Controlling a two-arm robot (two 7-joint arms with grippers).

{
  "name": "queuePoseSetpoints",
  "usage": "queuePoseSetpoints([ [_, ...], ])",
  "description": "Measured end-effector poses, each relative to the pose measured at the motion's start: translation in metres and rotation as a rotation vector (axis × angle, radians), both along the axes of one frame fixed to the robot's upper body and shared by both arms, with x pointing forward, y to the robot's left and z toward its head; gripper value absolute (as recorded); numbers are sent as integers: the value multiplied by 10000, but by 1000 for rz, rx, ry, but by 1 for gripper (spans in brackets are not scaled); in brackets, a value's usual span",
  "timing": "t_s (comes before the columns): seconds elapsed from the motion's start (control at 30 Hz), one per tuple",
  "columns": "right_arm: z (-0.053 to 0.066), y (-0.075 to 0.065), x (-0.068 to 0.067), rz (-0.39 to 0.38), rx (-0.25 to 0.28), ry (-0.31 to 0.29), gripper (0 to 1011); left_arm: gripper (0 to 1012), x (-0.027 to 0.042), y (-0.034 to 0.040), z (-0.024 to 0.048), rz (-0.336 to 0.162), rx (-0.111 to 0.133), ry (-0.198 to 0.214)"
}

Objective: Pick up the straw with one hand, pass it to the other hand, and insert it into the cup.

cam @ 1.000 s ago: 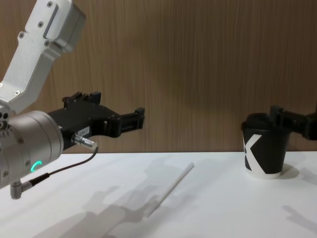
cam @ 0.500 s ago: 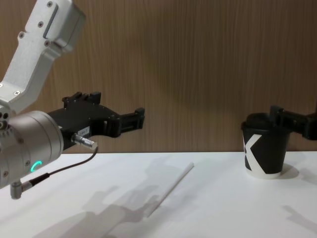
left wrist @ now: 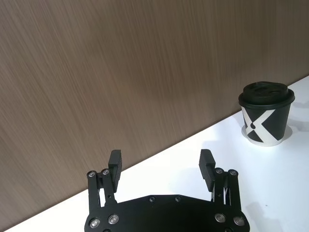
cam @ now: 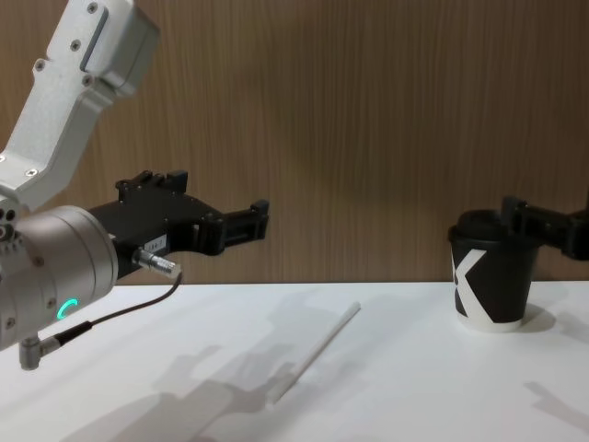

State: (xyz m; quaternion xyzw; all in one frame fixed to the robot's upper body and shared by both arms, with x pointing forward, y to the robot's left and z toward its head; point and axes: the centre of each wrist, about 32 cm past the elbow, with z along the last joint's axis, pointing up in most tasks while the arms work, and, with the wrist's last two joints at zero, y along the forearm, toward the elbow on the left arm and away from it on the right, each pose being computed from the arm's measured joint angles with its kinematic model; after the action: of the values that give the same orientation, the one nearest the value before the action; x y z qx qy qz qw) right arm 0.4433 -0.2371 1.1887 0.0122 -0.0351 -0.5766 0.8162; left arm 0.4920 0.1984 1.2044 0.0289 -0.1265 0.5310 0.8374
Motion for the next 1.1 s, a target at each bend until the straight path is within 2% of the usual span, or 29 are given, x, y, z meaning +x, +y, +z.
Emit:
queuePoseSetpoints([
  [0.9,0,0,0,0,0,0,1001,1003,1,-1,-1,-1,0,0],
  [1.1,0,0,0,0,0,0,1001,1003,13,-10,1,-14,9,12],
])
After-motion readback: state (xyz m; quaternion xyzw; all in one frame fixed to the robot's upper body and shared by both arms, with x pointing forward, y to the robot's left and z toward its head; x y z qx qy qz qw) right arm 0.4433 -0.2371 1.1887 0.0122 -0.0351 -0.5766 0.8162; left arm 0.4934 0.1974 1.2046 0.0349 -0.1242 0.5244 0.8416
